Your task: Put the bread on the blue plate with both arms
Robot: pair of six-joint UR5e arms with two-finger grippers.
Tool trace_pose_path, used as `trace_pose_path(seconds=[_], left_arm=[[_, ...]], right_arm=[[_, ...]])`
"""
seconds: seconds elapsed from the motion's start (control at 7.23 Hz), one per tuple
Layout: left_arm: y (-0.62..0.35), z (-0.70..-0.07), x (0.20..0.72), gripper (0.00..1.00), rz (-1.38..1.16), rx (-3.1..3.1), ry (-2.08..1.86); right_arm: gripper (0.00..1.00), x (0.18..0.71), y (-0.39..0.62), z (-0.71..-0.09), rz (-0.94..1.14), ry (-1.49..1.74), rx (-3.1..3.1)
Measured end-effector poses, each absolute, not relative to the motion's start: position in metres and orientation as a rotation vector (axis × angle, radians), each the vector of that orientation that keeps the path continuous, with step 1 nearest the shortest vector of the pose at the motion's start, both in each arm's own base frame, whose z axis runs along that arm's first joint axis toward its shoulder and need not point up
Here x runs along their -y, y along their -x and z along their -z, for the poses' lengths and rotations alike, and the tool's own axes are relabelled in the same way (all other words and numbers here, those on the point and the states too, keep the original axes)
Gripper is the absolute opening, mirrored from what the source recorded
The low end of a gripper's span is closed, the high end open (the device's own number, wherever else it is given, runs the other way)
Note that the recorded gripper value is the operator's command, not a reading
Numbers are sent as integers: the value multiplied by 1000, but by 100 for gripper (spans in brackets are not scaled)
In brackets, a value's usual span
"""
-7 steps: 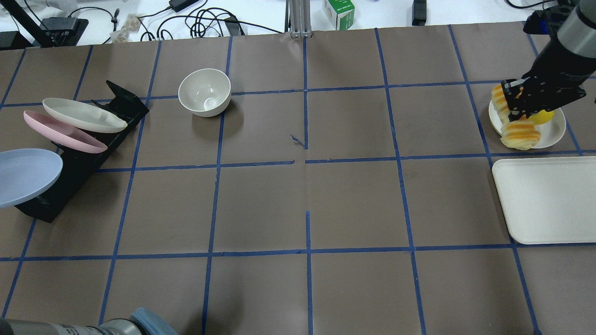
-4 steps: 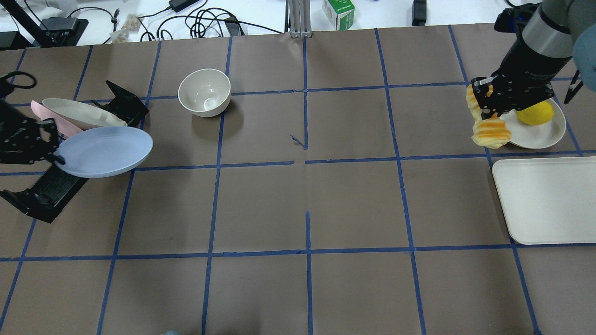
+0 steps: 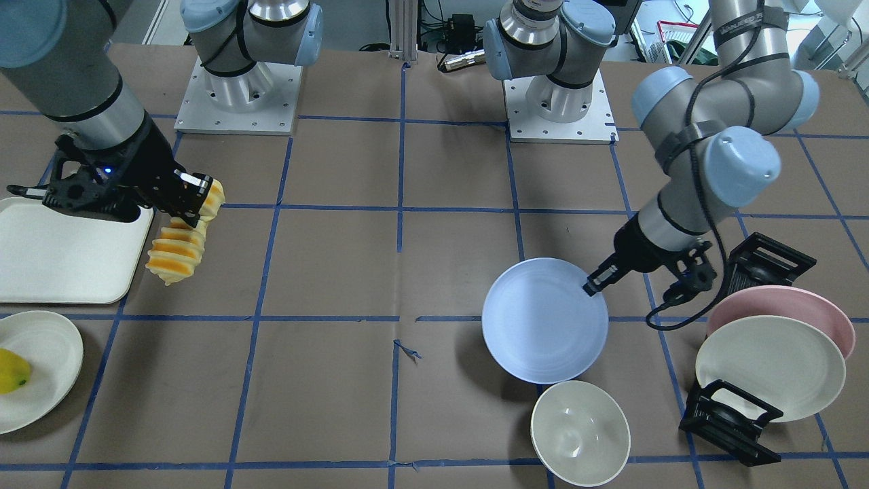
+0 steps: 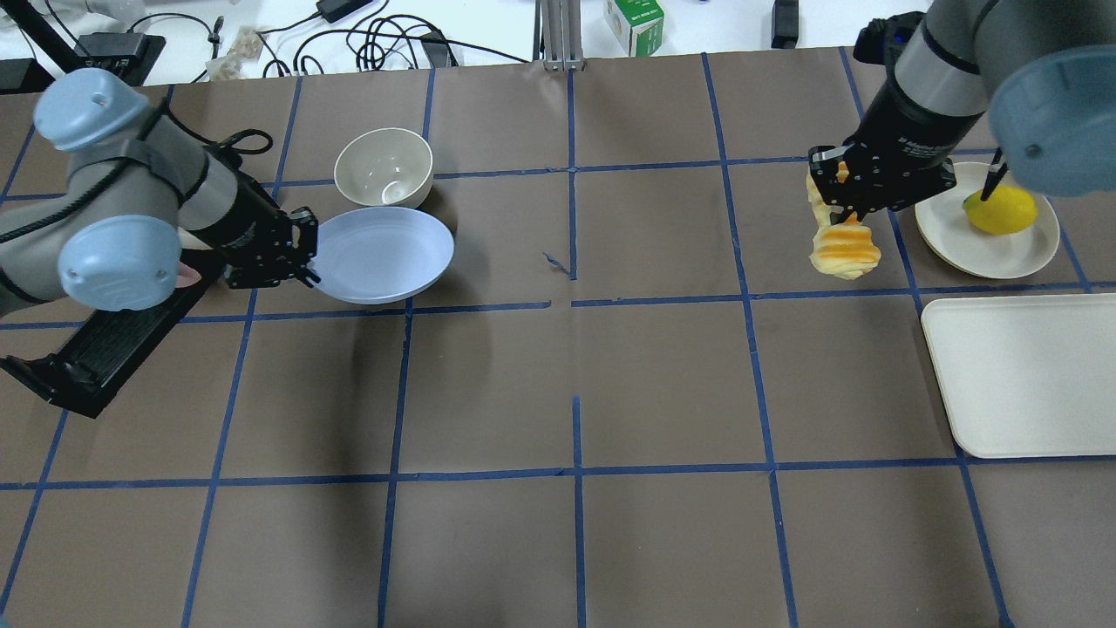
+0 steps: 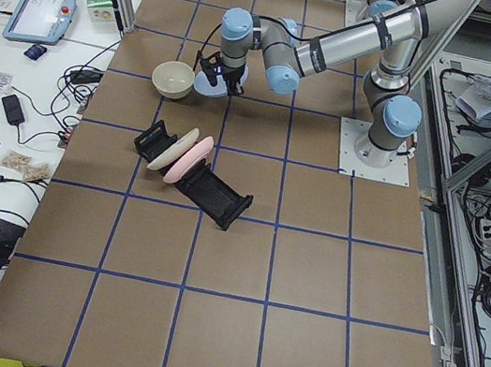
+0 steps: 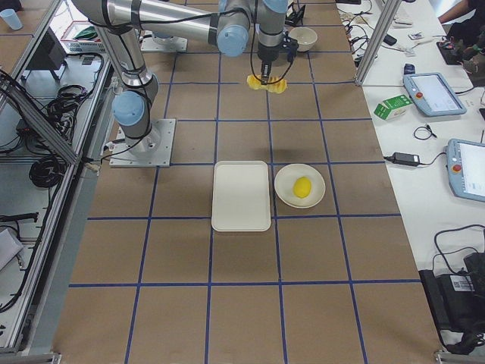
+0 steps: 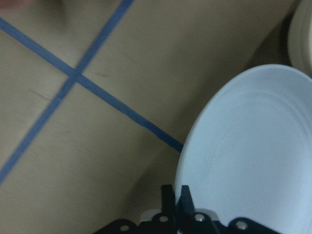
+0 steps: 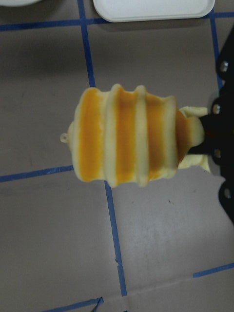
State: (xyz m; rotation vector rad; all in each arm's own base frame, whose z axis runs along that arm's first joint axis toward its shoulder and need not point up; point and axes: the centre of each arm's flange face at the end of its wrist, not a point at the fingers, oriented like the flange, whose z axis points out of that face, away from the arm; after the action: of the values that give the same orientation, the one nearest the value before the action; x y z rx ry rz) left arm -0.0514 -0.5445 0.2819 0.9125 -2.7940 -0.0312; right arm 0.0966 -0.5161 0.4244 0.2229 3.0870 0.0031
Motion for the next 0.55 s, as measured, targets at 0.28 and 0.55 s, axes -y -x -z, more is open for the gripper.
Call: trace_pose_path(seconds=[0.28, 0.55], left_arm=[[129, -278, 538, 0, -14, 2775, -820], [162, -261, 522, 0, -49, 2769, -782]], right_arm=[[0, 517, -134, -416, 20, -241, -3083], [0, 519, -182, -401, 56, -250, -3078]])
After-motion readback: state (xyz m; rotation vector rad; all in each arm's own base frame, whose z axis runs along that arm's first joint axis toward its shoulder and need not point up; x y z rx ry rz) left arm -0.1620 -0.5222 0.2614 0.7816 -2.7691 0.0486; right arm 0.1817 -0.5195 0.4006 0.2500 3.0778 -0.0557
